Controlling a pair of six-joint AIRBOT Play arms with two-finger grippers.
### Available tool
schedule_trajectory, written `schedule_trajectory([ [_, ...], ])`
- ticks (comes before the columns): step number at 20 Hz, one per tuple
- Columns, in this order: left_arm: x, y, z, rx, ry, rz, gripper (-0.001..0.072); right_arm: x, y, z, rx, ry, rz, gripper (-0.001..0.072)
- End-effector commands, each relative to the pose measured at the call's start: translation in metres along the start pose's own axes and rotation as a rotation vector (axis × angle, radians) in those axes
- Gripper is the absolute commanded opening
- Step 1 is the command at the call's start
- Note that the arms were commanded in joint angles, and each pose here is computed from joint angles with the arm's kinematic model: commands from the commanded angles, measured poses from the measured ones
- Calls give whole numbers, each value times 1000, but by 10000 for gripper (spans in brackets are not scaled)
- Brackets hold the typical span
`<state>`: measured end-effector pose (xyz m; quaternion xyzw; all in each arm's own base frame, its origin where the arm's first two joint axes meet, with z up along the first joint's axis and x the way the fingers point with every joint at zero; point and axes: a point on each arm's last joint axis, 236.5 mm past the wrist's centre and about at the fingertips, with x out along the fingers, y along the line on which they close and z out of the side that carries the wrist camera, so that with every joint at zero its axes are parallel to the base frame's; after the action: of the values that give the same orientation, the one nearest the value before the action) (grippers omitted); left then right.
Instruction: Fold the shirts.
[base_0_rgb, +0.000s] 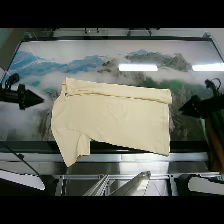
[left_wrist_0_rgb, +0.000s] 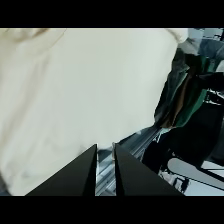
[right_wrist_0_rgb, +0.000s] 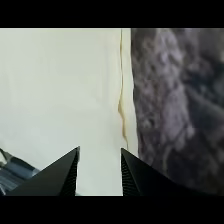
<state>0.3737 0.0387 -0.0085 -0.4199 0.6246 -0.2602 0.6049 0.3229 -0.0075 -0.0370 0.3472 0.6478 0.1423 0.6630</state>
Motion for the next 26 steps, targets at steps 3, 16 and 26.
schedule_trajectory([
  [3, 5, 64, -106, -175, 37, 235, 229, 46, -45, -118, 321, 67, -143, 474],
  [16, 49, 94, -147, -301, -35, 243, 232, 124, -48, -157, 279, 133, -44, 466],
  [26, 133, 82, -157, -230, 273, 191, 161, 124, -47, -153, 282, 118, -38, 466],
])
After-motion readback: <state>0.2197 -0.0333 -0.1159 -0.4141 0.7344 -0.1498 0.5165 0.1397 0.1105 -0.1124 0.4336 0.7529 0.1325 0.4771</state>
